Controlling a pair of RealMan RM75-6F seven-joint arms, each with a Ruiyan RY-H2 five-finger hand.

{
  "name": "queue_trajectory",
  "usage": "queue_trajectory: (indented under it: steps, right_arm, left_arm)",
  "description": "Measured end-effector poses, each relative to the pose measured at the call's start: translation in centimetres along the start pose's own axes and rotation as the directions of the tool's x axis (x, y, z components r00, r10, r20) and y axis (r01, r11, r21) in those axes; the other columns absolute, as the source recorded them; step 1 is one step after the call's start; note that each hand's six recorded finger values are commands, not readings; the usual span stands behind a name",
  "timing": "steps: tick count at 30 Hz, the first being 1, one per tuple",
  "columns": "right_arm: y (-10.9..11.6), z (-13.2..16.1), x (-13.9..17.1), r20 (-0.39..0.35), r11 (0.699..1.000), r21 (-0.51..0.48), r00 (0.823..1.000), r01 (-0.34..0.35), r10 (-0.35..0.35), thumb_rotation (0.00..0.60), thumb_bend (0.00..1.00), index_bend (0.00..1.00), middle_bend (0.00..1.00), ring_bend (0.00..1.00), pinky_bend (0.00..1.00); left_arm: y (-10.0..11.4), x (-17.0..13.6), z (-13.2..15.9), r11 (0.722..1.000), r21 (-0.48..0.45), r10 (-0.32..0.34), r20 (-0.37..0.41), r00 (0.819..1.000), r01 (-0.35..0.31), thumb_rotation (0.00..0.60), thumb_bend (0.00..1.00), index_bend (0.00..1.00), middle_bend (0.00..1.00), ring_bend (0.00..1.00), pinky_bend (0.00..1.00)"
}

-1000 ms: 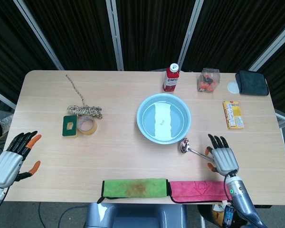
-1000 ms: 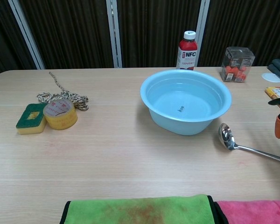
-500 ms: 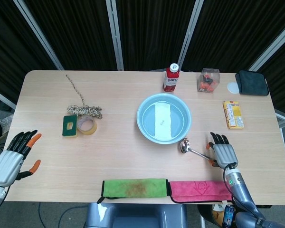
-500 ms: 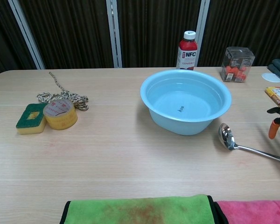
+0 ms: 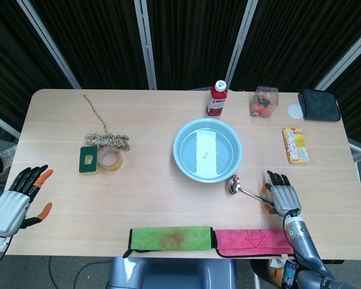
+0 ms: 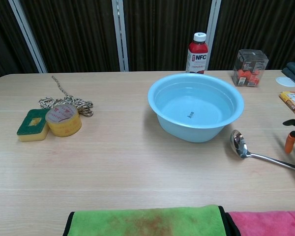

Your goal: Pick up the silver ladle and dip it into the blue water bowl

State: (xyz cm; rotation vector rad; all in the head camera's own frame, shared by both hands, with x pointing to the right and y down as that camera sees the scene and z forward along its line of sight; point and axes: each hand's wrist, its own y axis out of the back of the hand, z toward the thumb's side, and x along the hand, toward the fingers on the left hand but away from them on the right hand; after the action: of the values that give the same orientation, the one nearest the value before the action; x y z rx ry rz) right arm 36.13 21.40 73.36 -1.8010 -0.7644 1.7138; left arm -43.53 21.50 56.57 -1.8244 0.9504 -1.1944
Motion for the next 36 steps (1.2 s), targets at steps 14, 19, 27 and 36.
queue_trajectory:
  steps: [14, 19, 27, 36]
  right_arm:
    - [-1.4, 0.1, -0.9, 0.000, 1.000, -0.005, 1.000, -0.030, 0.030, 0.600, 0.24, 0.42, 0.00, 0.00, 0.00]
    - [-1.9, 0.1, -1.1, 0.000, 0.999, -0.006, 0.999, -0.042, 0.042, 0.600, 0.25, 0.46, 0.00, 0.00, 0.00]
    - [-2.8, 0.2, -1.6, 0.000, 0.998, 0.001, 0.998, -0.063, 0.063, 0.600, 0.31, 0.52, 0.00, 0.00, 0.00]
    - [-2.7, 0.0, -1.8, 0.004, 0.998, 0.020, 0.998, -0.060, 0.060, 0.600, 0.35, 0.56, 0.00, 0.00, 0.00]
  left_arm:
    - [0.0, 0.2, 0.0, 1.000, 0.004, 0.000, -0.007, 1.000, 0.000, 0.564, 0.41, 0.00, 0.00, 0.00, 0.00]
    - [-0.1, 0.2, -0.2, 1.000, 0.004, -0.002, -0.010, 1.000, 0.002, 0.565, 0.42, 0.00, 0.00, 0.00, 0.00]
    - [0.3, 0.2, -0.4, 1.000, 0.000, 0.010, -0.014, 1.000, -0.010, 0.565, 0.41, 0.00, 0.00, 0.00, 0.00]
    - [0.3, 0.1, -0.5, 1.000, -0.003, 0.010, -0.011, 1.000, -0.010, 0.564, 0.41, 0.00, 0.00, 0.00, 0.00]
